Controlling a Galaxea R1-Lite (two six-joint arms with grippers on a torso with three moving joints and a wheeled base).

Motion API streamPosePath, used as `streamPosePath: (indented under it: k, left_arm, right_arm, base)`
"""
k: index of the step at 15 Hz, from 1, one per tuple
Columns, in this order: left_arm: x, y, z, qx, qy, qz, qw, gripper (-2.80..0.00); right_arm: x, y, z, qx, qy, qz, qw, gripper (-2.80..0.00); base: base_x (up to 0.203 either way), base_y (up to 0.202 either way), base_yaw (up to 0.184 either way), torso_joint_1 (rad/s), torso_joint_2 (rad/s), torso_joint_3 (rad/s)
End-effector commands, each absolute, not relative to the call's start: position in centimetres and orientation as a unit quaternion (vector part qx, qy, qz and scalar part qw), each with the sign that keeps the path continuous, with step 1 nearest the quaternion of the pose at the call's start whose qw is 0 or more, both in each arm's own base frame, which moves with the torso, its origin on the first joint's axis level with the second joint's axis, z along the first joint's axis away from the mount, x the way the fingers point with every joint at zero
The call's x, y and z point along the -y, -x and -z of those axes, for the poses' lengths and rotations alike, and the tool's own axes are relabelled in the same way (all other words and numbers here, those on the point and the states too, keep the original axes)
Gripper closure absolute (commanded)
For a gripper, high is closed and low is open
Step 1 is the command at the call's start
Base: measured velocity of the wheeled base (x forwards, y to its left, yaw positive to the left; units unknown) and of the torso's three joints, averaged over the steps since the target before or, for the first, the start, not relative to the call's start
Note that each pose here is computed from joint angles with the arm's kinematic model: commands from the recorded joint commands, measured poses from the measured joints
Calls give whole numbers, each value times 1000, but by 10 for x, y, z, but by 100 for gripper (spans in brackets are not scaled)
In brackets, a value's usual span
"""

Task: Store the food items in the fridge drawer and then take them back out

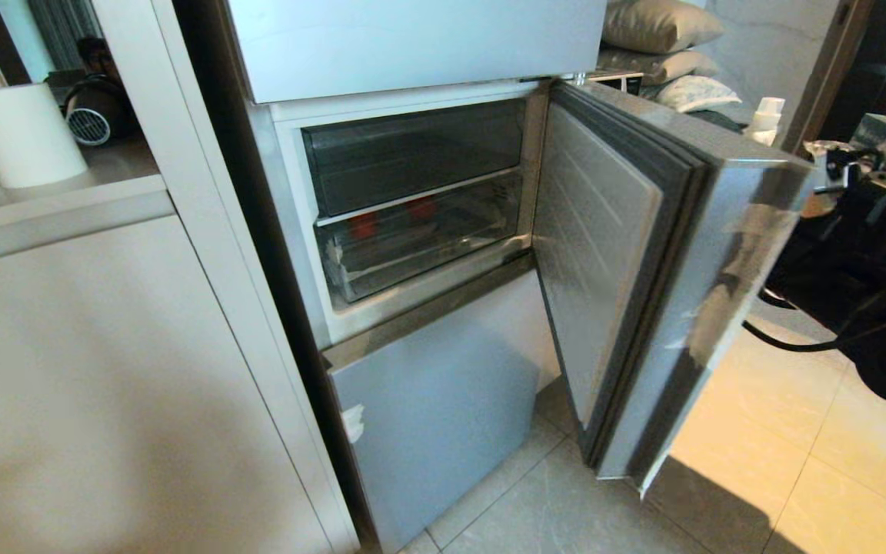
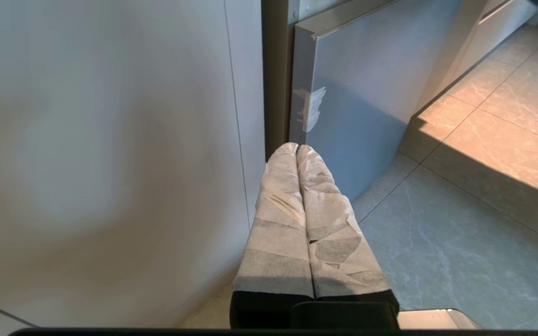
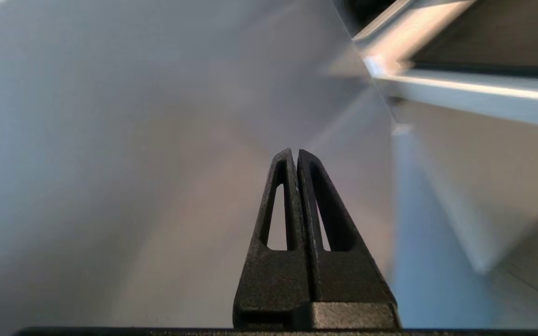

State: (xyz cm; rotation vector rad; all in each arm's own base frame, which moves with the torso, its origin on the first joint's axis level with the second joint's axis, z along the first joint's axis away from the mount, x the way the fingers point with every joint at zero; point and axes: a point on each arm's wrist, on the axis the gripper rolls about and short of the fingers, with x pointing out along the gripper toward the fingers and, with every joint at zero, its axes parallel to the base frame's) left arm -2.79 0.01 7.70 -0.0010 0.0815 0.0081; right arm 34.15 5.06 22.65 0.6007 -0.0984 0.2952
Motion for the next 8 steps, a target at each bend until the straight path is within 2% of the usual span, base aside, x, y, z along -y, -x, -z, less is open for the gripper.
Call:
streamPosePath:
  k: [1,8]
  left_arm:
    - [0,28,-77,-41,1,-4,999,0]
    - [0,28,-77,-41,1,-5,999,0]
  right_arm:
    - [-105,-354,-219,39,-285,-185,940,0]
    - [-245,-410,-178,44,-235,-256,937,0]
  base:
    - [0,0,0,0,0,0]
    - [0,0,0,0,0,0]
